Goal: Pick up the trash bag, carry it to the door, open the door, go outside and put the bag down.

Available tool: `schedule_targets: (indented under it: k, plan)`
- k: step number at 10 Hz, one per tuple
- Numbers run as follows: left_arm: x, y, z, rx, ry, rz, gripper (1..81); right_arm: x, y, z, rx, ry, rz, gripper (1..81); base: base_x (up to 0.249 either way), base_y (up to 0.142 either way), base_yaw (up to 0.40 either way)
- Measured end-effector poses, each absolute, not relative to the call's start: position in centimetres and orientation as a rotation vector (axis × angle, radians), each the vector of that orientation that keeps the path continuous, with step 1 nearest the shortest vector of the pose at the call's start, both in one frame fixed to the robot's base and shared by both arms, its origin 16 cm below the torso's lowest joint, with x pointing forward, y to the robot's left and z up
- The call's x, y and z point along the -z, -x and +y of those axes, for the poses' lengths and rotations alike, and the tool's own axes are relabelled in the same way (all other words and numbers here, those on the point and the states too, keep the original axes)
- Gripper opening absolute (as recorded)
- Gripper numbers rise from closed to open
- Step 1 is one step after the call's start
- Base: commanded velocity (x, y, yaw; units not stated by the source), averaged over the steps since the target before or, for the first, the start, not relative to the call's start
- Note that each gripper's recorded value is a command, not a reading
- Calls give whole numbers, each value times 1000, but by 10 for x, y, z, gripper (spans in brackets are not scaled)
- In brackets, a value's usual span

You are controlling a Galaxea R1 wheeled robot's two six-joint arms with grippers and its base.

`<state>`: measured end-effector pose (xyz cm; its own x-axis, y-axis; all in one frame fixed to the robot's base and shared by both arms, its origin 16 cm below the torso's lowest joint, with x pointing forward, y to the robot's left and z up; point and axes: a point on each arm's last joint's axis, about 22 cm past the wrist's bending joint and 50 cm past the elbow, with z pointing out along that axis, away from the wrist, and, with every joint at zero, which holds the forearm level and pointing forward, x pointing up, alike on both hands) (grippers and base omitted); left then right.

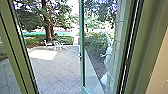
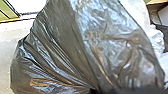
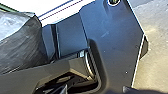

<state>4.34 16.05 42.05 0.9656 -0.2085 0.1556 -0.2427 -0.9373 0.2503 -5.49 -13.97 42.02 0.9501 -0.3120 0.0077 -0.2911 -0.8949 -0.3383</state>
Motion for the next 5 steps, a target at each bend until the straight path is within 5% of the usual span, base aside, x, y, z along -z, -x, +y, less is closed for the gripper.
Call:
schedule_targets:
  k: [5]
  plan:
    - [-421, -47, 160, -191, -2845, -333, 10, -420, 54, -138, 90, 2764, 440, 811, 83, 0, 0]
